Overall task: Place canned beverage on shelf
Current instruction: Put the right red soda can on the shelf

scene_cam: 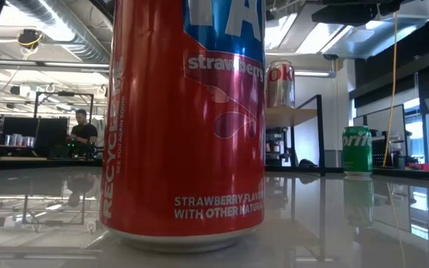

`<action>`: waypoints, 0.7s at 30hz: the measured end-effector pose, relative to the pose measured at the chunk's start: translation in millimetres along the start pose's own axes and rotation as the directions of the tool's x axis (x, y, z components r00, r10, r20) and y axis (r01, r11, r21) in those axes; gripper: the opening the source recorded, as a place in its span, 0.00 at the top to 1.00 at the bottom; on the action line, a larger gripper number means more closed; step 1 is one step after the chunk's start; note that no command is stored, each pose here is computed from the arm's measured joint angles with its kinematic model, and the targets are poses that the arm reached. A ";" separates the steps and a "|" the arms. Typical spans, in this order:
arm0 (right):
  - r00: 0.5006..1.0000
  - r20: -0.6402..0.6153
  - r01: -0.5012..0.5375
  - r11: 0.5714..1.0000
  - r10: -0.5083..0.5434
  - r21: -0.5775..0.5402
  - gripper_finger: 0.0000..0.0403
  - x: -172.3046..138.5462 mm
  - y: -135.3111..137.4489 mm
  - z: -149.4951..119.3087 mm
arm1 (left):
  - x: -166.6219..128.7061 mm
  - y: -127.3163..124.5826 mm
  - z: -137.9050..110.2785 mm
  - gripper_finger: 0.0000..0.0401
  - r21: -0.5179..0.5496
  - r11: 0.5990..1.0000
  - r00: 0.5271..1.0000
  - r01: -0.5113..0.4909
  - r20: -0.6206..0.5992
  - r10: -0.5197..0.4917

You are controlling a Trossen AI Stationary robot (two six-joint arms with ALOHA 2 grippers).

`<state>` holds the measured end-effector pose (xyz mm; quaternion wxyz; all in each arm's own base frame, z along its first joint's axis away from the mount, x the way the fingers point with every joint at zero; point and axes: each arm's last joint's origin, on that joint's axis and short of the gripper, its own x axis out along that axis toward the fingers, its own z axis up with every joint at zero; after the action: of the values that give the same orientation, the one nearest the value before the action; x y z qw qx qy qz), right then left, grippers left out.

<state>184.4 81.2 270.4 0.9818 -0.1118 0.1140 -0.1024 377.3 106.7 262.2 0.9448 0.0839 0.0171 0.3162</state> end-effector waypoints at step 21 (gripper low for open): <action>1.000 -0.003 0.000 1.000 0.000 0.008 0.05 0.0 0.0 -0.3 | -109.6 -45.3 61.0 0.14 0.105 0.937 0.920 0.333 -0.255 -0.298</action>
<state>184.3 81.2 270.1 0.9821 -0.1077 0.1149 -0.1029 321.8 -3.7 312.4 0.9659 0.1112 0.1655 0.1652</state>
